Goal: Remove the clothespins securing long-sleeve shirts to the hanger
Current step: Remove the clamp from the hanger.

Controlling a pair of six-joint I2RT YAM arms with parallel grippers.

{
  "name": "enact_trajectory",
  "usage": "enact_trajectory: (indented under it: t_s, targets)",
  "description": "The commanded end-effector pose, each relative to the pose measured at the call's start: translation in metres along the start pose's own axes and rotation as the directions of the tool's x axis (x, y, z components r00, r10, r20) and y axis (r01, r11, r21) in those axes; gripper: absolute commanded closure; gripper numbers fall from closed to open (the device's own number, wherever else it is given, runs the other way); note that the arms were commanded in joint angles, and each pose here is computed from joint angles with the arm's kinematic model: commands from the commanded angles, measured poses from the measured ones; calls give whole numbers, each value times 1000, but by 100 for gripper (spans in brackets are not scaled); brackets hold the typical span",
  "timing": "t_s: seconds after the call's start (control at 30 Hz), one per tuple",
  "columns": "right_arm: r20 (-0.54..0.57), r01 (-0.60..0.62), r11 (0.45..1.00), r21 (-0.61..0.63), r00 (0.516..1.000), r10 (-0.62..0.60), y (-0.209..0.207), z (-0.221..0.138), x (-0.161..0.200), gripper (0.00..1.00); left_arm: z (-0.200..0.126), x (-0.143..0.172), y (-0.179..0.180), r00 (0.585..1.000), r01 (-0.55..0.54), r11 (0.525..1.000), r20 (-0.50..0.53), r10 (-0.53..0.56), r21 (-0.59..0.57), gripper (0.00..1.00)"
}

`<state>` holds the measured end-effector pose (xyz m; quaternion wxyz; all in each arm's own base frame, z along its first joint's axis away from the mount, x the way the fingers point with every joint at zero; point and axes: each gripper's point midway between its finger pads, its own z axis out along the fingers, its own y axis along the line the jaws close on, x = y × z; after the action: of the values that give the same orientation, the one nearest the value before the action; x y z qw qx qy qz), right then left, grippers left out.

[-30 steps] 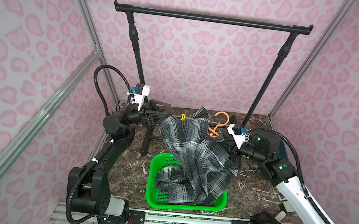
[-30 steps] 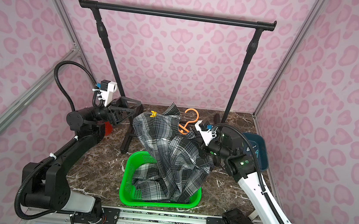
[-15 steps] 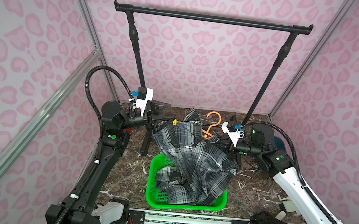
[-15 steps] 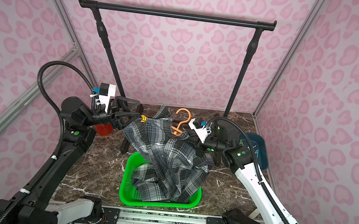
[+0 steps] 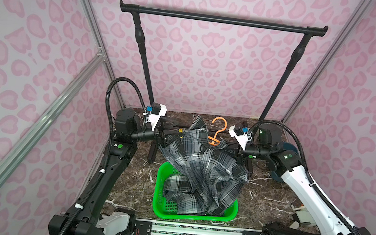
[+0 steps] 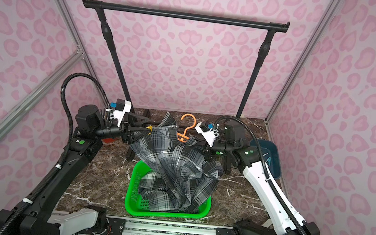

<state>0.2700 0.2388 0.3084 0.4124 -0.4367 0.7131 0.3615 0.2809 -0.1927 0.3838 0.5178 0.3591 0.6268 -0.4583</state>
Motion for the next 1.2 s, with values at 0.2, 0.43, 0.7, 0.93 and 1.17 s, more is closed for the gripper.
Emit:
enact_trajectory:
  t_s: [0.2,0.43,0.7,0.93,1.17]
  targets:
    - [63,11,998,-62,998,-8,-1,-6,-17,100,-8,-19,-13,988,-130,991,86,132,-27,18]
    - [19,15,994,-104,1000,-13,8,2,-13,100,-4,-11,2,979,-164,977,99,179,-136,20]
    - [-46,6,988,-154,999,-13,14,14,-5,100,-2,-8,-4,975,-198,973,73,208,-121,33]
    - [-51,0,988,-157,999,-9,14,15,-3,100,1,1,-6,978,-199,975,38,204,-97,59]
    - [-52,-7,988,-155,999,-1,10,16,-3,100,0,12,-9,974,-224,970,1,225,-91,53]
